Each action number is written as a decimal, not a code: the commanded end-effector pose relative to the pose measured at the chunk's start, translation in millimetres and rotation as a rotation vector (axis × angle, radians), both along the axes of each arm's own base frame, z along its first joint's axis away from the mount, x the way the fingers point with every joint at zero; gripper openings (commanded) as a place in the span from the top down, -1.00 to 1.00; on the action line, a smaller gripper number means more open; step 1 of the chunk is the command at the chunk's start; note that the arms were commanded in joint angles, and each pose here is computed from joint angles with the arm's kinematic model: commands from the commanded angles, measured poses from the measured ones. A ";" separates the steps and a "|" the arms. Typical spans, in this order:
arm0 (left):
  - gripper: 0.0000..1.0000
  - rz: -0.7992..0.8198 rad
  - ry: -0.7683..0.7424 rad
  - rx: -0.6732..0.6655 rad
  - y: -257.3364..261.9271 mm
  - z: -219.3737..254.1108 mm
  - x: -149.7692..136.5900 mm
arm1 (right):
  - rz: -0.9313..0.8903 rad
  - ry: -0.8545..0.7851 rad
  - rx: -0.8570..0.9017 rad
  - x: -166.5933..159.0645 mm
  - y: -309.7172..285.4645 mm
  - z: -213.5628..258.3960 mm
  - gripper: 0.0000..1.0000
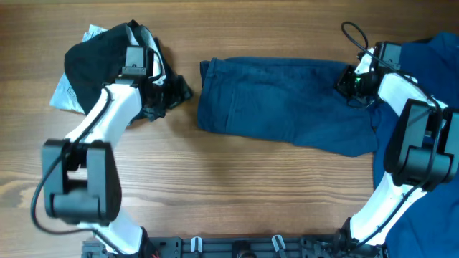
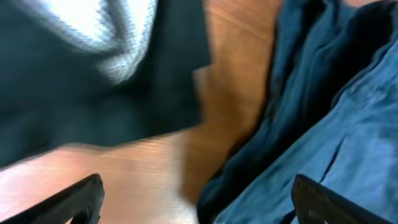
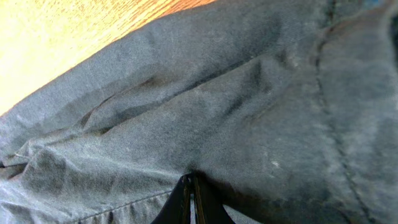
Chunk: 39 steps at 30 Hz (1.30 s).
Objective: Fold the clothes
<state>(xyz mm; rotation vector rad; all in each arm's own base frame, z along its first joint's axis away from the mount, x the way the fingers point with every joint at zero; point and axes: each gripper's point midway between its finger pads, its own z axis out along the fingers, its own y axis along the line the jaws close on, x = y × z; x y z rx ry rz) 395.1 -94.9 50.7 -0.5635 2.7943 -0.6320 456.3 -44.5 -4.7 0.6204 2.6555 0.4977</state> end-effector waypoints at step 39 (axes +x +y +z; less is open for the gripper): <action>0.92 -0.216 -0.109 0.334 -24.2 149.6 -18.3 | -0.051 -0.231 -0.069 -68.6 14.5 196.3 0.88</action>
